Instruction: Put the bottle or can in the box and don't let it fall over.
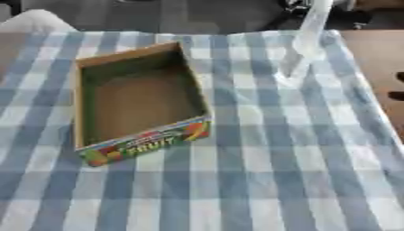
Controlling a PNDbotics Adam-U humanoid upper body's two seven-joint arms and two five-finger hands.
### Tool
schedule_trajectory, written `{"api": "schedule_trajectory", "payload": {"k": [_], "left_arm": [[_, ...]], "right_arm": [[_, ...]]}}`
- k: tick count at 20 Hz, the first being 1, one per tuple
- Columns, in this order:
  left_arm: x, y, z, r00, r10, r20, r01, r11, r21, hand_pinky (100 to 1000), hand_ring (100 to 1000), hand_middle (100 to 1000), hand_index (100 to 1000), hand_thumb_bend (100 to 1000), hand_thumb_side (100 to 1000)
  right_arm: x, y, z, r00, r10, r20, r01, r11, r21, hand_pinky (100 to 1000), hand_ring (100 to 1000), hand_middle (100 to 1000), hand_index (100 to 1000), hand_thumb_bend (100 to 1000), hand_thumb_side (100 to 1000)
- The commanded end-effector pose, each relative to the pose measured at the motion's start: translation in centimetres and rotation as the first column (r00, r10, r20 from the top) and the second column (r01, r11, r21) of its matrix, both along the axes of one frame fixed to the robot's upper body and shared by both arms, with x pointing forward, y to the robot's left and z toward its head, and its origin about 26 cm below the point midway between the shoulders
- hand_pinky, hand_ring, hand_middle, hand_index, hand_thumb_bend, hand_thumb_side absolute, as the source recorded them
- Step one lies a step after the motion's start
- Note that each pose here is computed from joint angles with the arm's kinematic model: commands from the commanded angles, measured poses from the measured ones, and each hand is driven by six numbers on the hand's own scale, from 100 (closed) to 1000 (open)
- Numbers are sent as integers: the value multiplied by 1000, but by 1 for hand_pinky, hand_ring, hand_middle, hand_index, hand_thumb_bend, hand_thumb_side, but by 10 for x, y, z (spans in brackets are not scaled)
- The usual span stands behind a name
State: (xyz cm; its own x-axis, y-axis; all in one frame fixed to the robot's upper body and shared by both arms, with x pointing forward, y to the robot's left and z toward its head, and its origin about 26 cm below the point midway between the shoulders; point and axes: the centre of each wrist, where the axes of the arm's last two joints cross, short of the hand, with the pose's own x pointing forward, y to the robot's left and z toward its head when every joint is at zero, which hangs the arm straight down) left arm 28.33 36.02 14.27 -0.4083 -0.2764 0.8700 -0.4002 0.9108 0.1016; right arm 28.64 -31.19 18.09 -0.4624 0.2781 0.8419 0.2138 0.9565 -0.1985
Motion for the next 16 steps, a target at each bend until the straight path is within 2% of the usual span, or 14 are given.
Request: {"api": "schedule_trajectory", "payload": {"k": [1, 9, 16], "left_arm": [[0, 1, 8, 1000, -4, 24, 4, 1000, 15, 969, 489, 569, 765, 727, 418], [0, 1, 9, 1000, -10, 23, 10, 1000, 19, 968, 490, 570, 765, 728, 419], [0, 1, 8, 1000, -13, 18, 12, 1000, 22, 968, 490, 570, 765, 728, 420]], "right_arm": [[1, -1, 8, 1000, 5, 20, -5, 1000, -9, 743, 873, 949, 791, 100, 602], [10, -3, 12, 1000, 18, 7, -18, 1000, -20, 742, 871, 950, 796, 100, 612], [30, -11, 17, 1000, 6, -31, -8, 999, -53, 743, 853, 941, 797, 100, 593]]}}
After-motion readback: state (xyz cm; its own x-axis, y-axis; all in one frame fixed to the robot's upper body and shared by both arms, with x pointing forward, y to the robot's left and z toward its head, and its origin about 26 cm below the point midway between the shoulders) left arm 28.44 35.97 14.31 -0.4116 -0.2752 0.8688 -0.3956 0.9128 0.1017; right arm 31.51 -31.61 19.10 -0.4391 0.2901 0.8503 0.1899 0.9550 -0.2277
